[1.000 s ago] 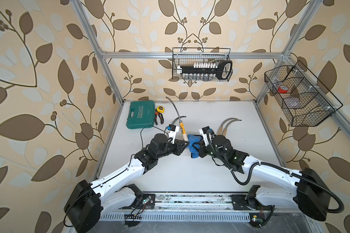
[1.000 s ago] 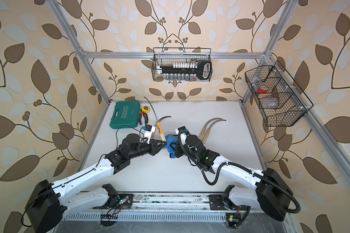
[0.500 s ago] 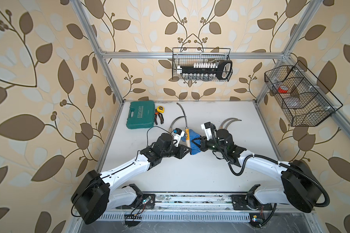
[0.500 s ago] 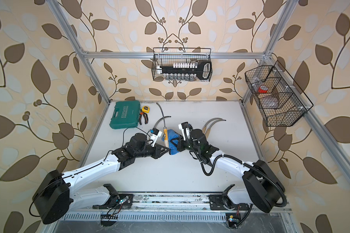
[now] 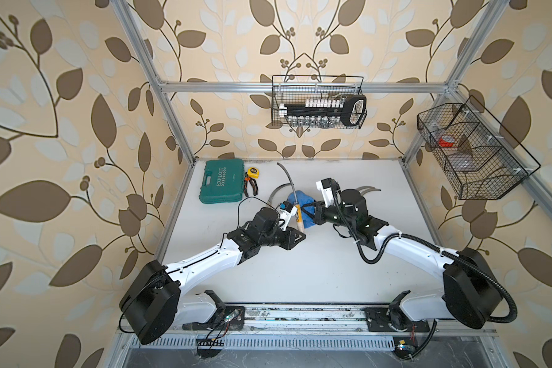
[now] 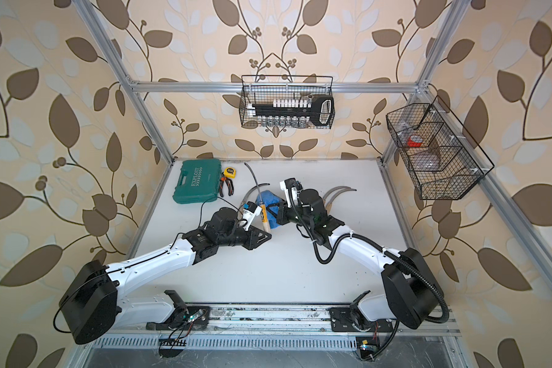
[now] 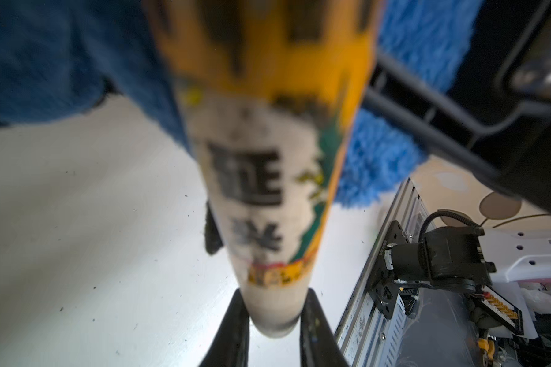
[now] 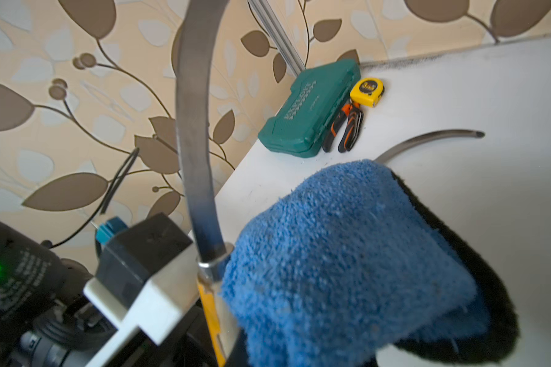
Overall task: Wipe small sickles with rags
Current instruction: Wipe the small sickle.
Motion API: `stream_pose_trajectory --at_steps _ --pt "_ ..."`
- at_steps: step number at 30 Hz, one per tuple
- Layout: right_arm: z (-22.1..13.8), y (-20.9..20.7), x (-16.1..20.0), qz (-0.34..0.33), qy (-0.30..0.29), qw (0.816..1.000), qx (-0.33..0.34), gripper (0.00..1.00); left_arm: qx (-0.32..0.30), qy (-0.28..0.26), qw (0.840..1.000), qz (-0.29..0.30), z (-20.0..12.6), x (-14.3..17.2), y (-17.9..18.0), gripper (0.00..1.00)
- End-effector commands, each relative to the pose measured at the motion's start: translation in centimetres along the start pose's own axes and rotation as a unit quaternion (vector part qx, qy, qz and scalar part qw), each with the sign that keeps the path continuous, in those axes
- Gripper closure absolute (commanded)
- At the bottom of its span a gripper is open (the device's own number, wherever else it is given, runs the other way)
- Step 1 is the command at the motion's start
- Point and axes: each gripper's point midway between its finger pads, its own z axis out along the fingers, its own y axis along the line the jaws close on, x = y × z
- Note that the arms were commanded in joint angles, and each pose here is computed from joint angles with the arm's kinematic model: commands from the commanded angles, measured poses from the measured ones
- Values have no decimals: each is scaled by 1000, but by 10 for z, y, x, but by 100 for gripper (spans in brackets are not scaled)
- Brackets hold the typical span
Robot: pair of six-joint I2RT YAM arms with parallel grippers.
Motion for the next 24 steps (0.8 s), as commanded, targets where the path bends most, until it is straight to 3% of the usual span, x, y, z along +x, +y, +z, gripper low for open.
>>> stream_pose_trajectory --at_steps 1,11,24 --pt "8 9 5 -10 12 1000 -23 100 33 -9 999 34 -2 -11 -21 100" --pt "-9 -11 70 -10 29 999 20 100 30 -7 999 36 0 -15 -21 100" --pt "-2 14 -22 -31 -25 999 12 100 44 3 998 39 4 -7 -28 100"
